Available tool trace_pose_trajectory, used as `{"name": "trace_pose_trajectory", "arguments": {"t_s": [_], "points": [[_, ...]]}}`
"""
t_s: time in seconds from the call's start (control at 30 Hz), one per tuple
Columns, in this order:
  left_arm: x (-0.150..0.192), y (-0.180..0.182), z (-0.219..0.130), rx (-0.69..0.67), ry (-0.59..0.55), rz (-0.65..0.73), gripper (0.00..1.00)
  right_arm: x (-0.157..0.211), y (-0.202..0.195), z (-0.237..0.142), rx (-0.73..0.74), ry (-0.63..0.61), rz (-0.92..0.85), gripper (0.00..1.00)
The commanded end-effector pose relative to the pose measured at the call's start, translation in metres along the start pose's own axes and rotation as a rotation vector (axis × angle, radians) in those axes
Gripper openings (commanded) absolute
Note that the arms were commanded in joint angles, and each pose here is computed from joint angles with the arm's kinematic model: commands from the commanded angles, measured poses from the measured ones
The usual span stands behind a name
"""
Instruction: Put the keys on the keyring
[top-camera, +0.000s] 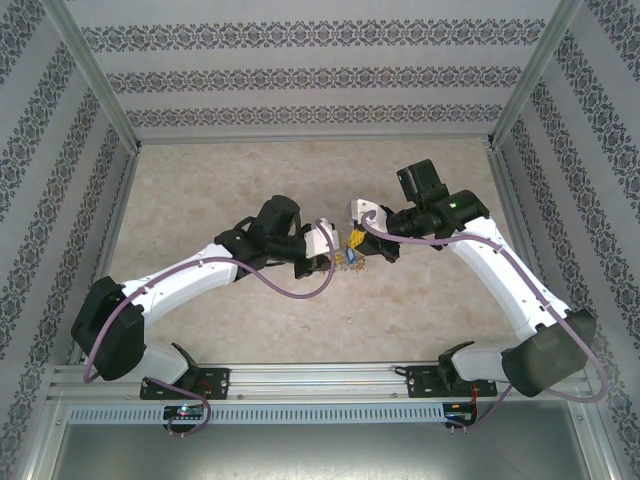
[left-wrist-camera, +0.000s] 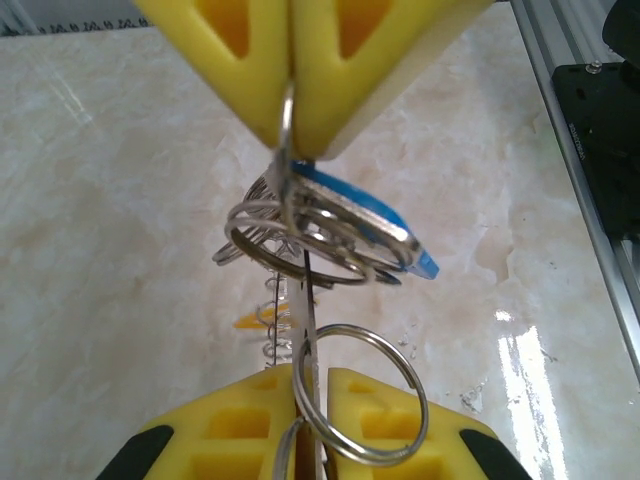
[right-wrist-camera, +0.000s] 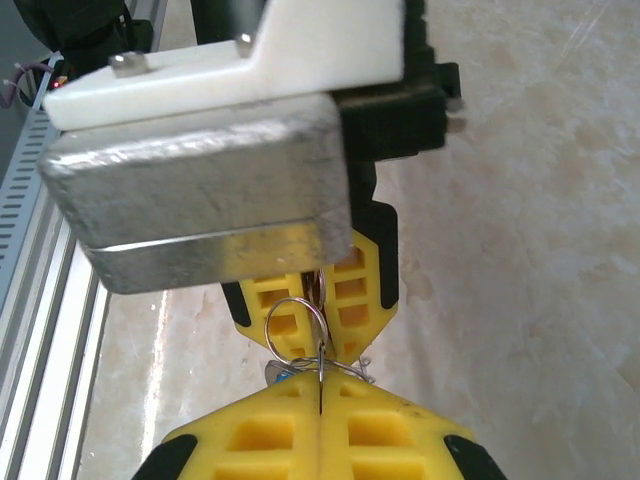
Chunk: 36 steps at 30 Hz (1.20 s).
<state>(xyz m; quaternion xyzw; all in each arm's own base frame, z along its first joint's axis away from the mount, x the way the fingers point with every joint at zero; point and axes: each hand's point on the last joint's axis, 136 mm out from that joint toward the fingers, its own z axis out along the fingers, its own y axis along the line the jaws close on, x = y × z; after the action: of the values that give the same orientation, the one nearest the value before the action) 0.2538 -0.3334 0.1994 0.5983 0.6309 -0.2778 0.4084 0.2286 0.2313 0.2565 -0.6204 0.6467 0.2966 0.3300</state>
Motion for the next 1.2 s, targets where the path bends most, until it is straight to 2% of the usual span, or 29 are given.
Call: {"name": "trace_pose_trajectory", "arguments": {"t_s": [0.0, 0.47, 0.53, 0.7, 1.17], "points": [[-0.018, -0.001, -0.015, -0.03, -0.083, 0.127, 0.0, 0.0, 0.012, 0.0, -0.039, -0.014, 0.052, 0.0], [-0.035, 0.012, -0.033, -0.188, -0.17, 0.272, 0.0, -0.001, 0.006, 0.0, -0.102, -0.046, 0.226, 0.0], [-0.034, 0.012, -0.033, -0.19, -0.163, 0.283, 0.0, 0.0, 0.005, -0.001, -0.103, -0.04, 0.233, 0.0], [-0.033, 0.01, -0.032, -0.182, -0.156, 0.32, 0.0, 0.0, 0.0, -0.001, -0.078, -0.036, 0.225, 0.08], [-0.04, -0.009, -0.029, -0.108, -0.157, 0.429, 0.0, -0.003, -0.002, -0.004, -0.035, -0.016, 0.118, 0.11]]}}
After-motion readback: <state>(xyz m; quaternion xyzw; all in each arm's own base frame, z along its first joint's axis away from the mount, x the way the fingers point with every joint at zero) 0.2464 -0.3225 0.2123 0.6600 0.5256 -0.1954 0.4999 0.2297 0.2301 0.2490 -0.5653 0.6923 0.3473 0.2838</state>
